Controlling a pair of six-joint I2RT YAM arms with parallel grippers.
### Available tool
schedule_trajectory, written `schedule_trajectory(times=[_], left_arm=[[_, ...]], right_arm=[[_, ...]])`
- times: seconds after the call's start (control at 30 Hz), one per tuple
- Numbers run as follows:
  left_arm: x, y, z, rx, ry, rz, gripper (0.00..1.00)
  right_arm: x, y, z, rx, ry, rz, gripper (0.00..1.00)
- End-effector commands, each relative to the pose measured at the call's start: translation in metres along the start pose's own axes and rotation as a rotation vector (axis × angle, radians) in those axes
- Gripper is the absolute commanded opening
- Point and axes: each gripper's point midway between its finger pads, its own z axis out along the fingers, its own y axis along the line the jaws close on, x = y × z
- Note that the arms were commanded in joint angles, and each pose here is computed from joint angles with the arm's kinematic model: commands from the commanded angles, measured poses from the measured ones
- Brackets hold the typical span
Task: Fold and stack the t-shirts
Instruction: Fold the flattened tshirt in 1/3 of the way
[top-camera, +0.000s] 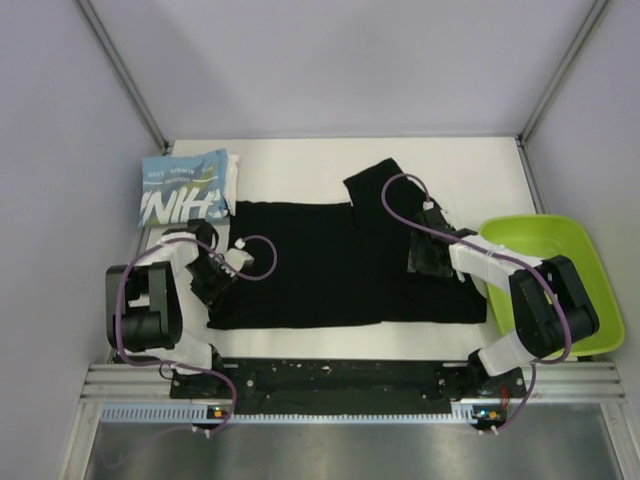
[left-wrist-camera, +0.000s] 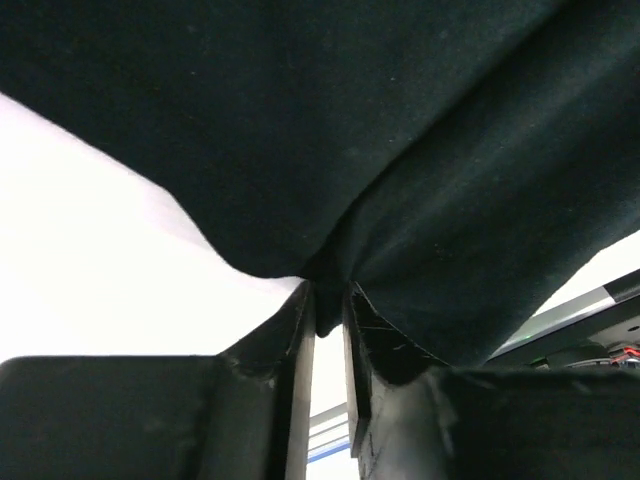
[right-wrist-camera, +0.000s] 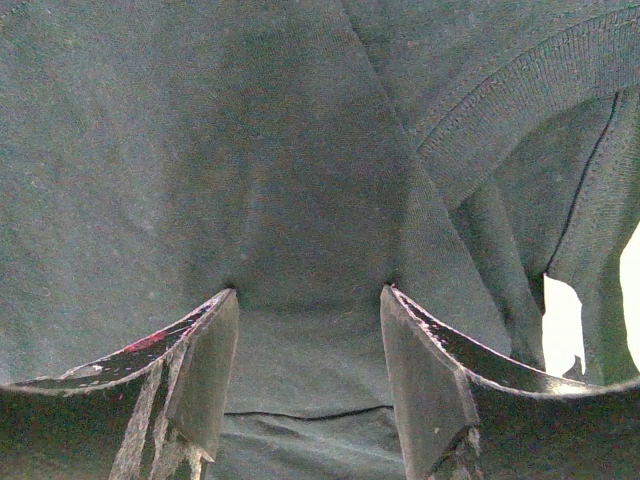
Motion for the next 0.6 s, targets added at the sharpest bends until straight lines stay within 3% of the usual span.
schedule_trajectory(times=[0.0,0.17,0.57], left_arm=[[0.002,-0.001,0.012,0.003,-0.017,-0.009,0.16],[-0.004,-0.004,-0.010,-0.014,-0.063,-0.013,0.01],[-0.012,-0.012,-0.066,-0.042,-0.125,-0.022,0.00]], right_arm=[[0.001,0.003,0.010,-0.021,0.000,0.006,0.59],[0.000,0.003,0.010,-0.023,-0.001,0.008,0.59],[0.001,0.002,0.011,-0.017,0.003,0.011,0.58]])
